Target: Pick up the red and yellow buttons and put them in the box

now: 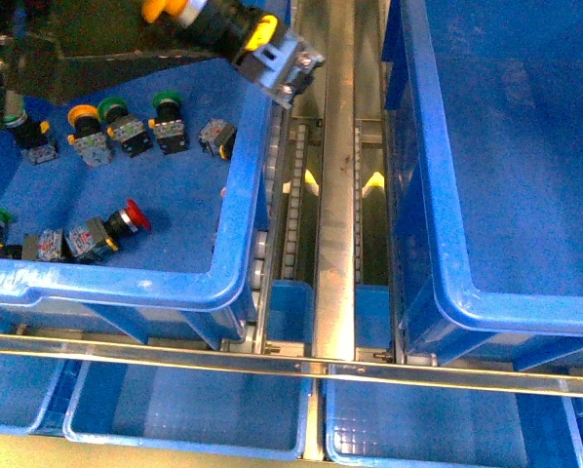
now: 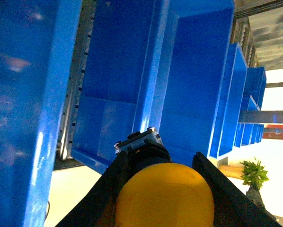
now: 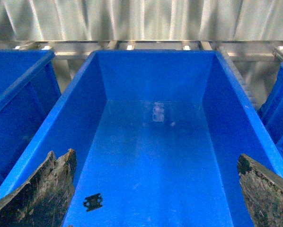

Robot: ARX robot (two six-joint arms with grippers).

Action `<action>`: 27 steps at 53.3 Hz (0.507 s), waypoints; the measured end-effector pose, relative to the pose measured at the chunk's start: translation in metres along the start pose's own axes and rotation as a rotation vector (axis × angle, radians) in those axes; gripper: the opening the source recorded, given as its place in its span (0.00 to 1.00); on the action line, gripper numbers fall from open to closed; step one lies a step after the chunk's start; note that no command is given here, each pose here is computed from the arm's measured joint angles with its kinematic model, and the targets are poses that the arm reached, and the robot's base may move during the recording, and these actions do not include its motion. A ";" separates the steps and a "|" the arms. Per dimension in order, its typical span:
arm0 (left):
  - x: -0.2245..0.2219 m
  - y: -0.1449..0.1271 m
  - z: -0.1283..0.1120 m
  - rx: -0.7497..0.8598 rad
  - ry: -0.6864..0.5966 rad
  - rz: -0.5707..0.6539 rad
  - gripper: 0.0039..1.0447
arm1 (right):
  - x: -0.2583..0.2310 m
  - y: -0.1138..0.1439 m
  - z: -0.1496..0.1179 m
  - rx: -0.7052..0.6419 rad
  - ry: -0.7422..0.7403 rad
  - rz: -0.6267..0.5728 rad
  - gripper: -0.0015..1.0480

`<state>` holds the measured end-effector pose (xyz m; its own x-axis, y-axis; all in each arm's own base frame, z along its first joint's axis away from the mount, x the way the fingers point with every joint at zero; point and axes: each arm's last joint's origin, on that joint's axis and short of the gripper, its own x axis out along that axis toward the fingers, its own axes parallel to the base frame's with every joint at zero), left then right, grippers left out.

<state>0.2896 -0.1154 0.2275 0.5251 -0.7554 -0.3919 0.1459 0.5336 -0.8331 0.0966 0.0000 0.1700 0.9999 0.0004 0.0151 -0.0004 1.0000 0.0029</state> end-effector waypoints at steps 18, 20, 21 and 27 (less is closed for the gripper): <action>0.051 -0.012 -0.012 -0.052 0.054 -0.001 0.32 | 0.000 0.000 0.000 0.000 0.000 0.000 0.94; 0.056 -0.016 -0.013 -0.054 0.060 -0.006 0.32 | 0.000 0.000 0.000 0.000 0.000 0.000 0.94; 0.058 -0.018 -0.014 -0.054 0.063 -0.009 0.32 | 0.000 0.000 0.000 0.000 0.000 0.000 0.94; 0.068 -0.028 -0.016 -0.048 0.079 -0.032 0.32 | 0.000 0.000 0.000 0.000 0.000 0.000 0.94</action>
<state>0.3078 -0.1876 0.2182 0.4528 -0.8006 -0.3925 0.1203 0.4910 -0.8628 0.0966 0.0000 0.1700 0.9999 0.0004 0.0151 -0.0004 1.0000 0.0029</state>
